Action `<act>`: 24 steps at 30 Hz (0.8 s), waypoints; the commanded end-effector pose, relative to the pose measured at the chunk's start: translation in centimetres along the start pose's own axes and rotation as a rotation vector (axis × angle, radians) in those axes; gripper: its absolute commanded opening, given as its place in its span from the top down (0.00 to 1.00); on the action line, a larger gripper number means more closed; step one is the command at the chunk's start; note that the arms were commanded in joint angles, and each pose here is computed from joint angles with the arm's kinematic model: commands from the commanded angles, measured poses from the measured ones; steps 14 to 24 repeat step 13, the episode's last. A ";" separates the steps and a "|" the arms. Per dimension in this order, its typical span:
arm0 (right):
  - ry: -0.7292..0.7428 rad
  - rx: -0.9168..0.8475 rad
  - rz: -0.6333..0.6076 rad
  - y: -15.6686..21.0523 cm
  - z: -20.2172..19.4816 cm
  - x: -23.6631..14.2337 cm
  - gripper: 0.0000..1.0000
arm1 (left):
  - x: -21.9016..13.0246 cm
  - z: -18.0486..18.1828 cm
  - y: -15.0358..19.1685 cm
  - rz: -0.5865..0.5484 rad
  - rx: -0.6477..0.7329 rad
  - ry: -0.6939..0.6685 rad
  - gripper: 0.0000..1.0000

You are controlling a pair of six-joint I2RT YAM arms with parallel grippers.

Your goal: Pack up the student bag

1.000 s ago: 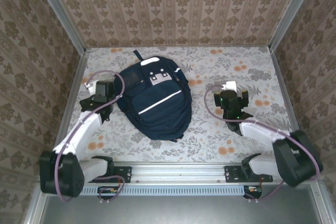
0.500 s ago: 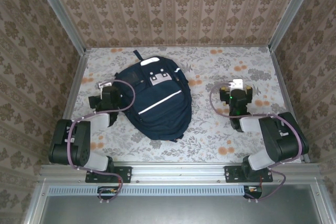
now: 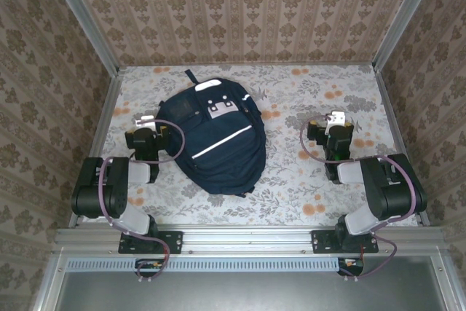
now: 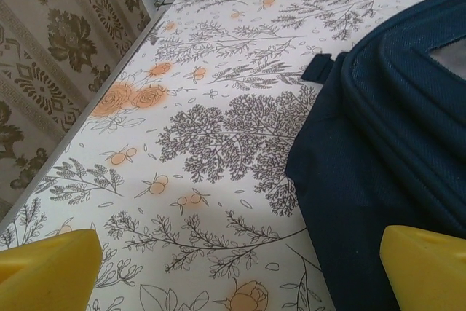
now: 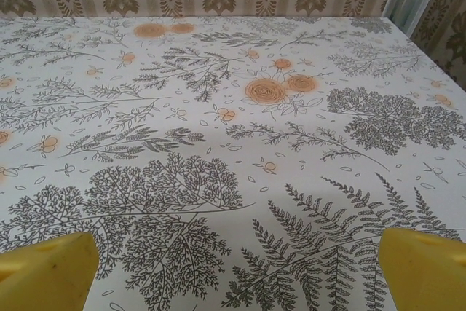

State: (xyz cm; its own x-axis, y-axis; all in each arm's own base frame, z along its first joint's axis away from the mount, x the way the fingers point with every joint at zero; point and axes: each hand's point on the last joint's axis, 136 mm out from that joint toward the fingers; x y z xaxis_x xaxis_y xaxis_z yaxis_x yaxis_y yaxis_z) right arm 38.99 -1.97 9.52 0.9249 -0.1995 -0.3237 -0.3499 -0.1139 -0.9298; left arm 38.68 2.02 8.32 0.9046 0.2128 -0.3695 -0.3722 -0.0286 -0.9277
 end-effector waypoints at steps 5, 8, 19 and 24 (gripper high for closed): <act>-0.019 0.025 -0.013 -0.7 0.2 0.3 0.00 | 0.1 -0.7 -1.5 -0.049 -0.015 0.052 0.00; -0.021 0.025 -0.012 -0.7 0.2 0.3 0.00 | 0.1 -0.7 -1.5 -0.048 -0.015 0.052 0.00; -0.021 0.025 -0.011 -0.7 0.2 0.3 0.00 | 0.1 -0.7 -1.6 -0.048 -0.018 0.056 0.00; -0.021 0.025 -0.011 -0.7 0.2 0.3 0.00 | 0.1 -0.7 -1.6 -0.048 -0.018 0.056 0.00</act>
Point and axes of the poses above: each hand's point on the last joint's axis, 136 mm out from that joint toward the fingers, its own x axis out along the fingers, its own z axis along the line the jaws close on, y = z × x, and after that the axes turned 7 degrees about -x, right-handed
